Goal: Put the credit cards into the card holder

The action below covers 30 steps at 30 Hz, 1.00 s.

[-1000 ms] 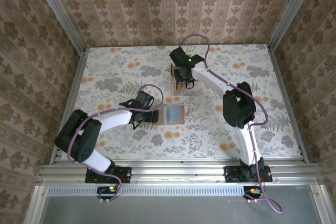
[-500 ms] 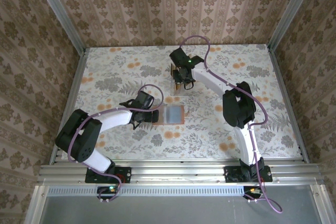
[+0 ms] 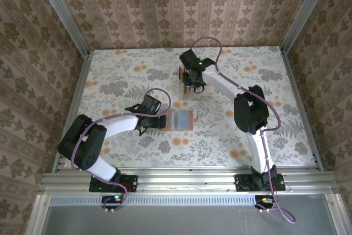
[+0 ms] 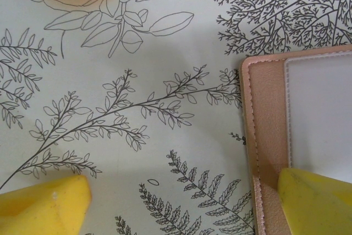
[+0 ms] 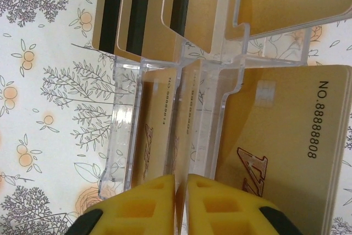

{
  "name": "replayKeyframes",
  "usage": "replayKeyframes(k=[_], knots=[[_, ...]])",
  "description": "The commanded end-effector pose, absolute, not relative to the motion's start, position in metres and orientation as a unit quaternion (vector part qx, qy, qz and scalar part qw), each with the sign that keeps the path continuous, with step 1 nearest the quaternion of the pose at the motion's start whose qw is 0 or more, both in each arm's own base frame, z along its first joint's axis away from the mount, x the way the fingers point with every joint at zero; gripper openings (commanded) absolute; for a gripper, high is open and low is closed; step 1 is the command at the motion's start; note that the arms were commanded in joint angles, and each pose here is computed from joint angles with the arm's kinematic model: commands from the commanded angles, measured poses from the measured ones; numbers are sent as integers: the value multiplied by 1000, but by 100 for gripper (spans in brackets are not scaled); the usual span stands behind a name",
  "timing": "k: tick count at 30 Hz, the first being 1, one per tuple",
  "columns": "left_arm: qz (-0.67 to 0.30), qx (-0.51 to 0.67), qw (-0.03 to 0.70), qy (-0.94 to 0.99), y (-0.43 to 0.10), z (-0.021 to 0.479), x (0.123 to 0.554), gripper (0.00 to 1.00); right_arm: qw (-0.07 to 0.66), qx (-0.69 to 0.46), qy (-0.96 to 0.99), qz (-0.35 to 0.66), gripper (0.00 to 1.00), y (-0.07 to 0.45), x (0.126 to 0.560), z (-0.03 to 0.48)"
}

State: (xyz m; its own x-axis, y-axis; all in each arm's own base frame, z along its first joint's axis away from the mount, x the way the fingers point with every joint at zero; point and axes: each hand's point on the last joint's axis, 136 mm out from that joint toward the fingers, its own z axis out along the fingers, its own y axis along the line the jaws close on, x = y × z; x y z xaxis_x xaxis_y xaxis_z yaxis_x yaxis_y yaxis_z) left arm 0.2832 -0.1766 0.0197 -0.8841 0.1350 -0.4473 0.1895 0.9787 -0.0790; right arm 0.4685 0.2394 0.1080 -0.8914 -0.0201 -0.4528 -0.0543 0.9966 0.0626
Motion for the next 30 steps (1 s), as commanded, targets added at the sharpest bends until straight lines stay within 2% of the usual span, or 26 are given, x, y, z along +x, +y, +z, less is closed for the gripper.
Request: replayKeyframes(k=[1,10,24,30], knots=[[-66,93,214,970,-178,8,283,90,231,-14,972,40,12,239,471,114],[-66,94,214,970,-179,9,283,90,239,-14,970,50,0,241,472,126],[-64,95,213,970,-179,11,284,90,306,-8,940,150,0,250,444,217],[-57,93,215,971,-175,14,283,90,306,-5,927,218,0,263,402,216]])
